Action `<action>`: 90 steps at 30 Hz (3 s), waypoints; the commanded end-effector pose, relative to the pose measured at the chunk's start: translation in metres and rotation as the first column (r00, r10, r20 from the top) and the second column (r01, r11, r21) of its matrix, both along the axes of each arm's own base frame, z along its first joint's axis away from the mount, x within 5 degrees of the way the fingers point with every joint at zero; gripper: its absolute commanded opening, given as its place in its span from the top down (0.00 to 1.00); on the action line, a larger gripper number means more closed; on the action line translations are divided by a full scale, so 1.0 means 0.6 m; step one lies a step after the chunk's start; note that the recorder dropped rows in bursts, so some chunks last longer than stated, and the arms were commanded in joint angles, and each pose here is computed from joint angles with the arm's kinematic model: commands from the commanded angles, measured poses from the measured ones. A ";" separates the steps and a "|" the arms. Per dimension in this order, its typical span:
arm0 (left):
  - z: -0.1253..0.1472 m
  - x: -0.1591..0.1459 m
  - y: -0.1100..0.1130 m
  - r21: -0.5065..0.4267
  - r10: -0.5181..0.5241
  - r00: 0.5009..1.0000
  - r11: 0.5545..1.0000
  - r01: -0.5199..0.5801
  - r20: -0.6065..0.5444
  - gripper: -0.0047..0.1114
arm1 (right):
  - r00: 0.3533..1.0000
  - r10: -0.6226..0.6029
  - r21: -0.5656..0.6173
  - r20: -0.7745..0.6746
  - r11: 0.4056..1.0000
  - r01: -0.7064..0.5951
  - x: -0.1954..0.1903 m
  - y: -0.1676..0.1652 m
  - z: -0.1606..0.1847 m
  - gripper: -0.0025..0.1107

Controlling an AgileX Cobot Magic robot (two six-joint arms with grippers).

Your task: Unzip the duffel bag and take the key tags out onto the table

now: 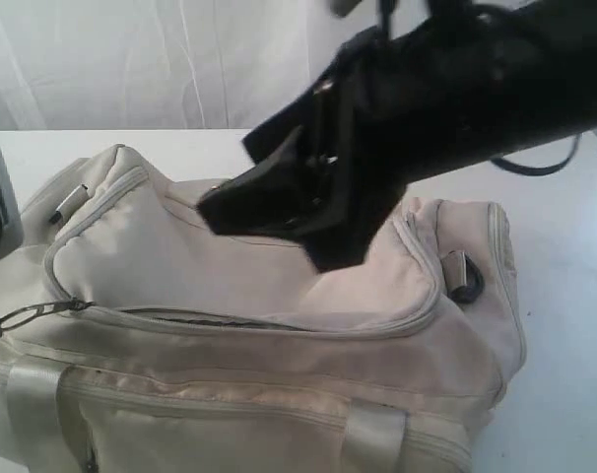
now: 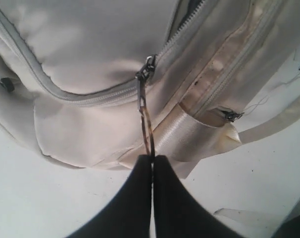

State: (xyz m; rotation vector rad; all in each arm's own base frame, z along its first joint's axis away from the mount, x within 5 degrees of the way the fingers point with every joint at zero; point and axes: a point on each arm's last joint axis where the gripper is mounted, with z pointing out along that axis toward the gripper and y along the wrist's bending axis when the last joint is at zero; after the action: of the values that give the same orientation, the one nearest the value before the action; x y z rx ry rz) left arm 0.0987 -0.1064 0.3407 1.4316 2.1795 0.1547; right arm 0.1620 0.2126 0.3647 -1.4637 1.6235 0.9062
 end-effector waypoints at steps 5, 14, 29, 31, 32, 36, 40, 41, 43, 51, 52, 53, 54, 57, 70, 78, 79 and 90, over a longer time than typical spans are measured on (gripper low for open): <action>-0.001 -0.002 0.004 -0.013 0.035 0.999 0.999 -0.036 -0.009 0.96 | 0.980 0.109 -0.182 0.164 0.980 -0.079 -0.024 0.122 -0.094 0.43; -0.001 -0.002 0.004 -0.013 0.035 0.999 0.999 -0.036 -0.009 0.96 | 0.989 0.046 -0.192 0.139 0.981 -0.019 -0.015 0.150 -0.128 0.48; -0.001 -0.002 0.004 -0.017 0.034 0.999 0.999 -0.034 -0.013 0.96 | 0.998 0.018 -0.225 0.064 0.974 -0.003 -0.009 0.160 -0.154 0.64; -0.001 -0.002 0.004 -0.018 0.035 0.999 0.999 -0.036 -0.014 0.96 | 0.999 0.015 -0.228 0.052 0.974 -0.002 -0.010 0.160 -0.155 0.64; -0.001 -0.002 0.003 -0.019 0.035 0.999 0.999 -0.035 -0.016 0.96 | 0.999 0.015 -0.231 0.044 0.973 -0.005 -0.011 0.160 -0.155 0.65; -0.002 -0.003 0.003 -0.026 0.041 0.999 0.999 -0.041 -0.023 0.96 | 1.000 0.028 -0.259 -0.008 0.965 -0.029 -0.015 0.160 -0.164 0.80; -0.002 -0.004 0.003 -0.029 0.048 0.998 0.998 -0.048 -0.031 0.96 | 0.996 0.072 -0.298 -0.051 0.951 -0.084 -0.023 0.158 -0.173 0.98; -0.003 -0.004 0.004 -0.024 0.051 0.998 0.998 -0.052 -0.034 0.96 | 0.995 0.083 -0.302 -0.050 0.949 -0.094 -0.026 0.155 -0.169 0.98; -0.004 -0.005 0.008 0.002 0.066 0.997 0.998 -0.066 -0.038 0.96 | 0.996 0.077 -0.310 -0.037 0.947 -0.084 -0.028 0.147 -0.159 0.98; 0.005 0.013 0.031 0.090 0.182 0.978 0.977 -0.191 0.102 0.96 | 0.994 0.105 -0.392 -0.039 0.913 -0.112 -0.043 0.117 -0.139 0.98; 0.006 0.014 0.033 0.096 0.190 0.975 0.975 -0.201 0.113 0.96 | 0.994 0.103 -0.402 -0.042 0.909 -0.111 -0.043 0.116 -0.141 0.98; 0.007 0.016 0.036 0.104 0.204 0.971 0.971 -0.217 0.125 0.96 | 0.994 0.102 -0.409 -0.042 0.906 -0.110 -0.043 0.115 -0.141 0.98; 0.008 0.017 0.038 0.111 0.214 0.967 0.967 -0.230 0.136 0.96 | 0.994 0.097 -0.411 -0.043 0.906 -0.106 -0.042 0.115 -0.142 0.98; 0.009 0.018 0.038 0.109 0.213 0.965 0.967 -0.230 0.151 0.96 | 0.994 0.097 -0.412 -0.044 0.905 -0.107 -0.042 0.115 -0.142 0.98; 0.000 -0.017 -0.023 -0.217 0.030 0.990 0.974 -0.060 -0.137 0.96 | 0.995 0.086 -0.411 -0.055 0.906 -0.101 -0.043 0.115 -0.142 0.98; -0.067 -0.012 -0.026 -0.169 0.002 0.993 0.985 -0.021 -0.116 0.56 | 0.995 0.052 -0.411 -0.086 0.908 -0.082 -0.043 0.114 -0.142 0.98; -0.074 -0.011 -0.027 -0.181 0.008 0.993 0.983 -0.029 -0.117 0.52 | 0.995 0.053 -0.413 -0.087 0.907 -0.084 -0.043 0.114 -0.142 0.98; -0.085 0.002 -0.042 -0.290 -0.020 1.000 0.957 0.019 -0.002 0.44 | 0.993 0.039 -0.420 -0.114 0.904 -0.083 -0.045 0.113 -0.143 0.98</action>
State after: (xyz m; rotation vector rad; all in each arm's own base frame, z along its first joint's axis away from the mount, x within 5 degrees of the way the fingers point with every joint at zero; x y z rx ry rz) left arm 0.0976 -0.1324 0.2912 1.3030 2.1131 -0.1871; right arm 0.1384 0.2863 0.2779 -1.7541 1.9184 0.6939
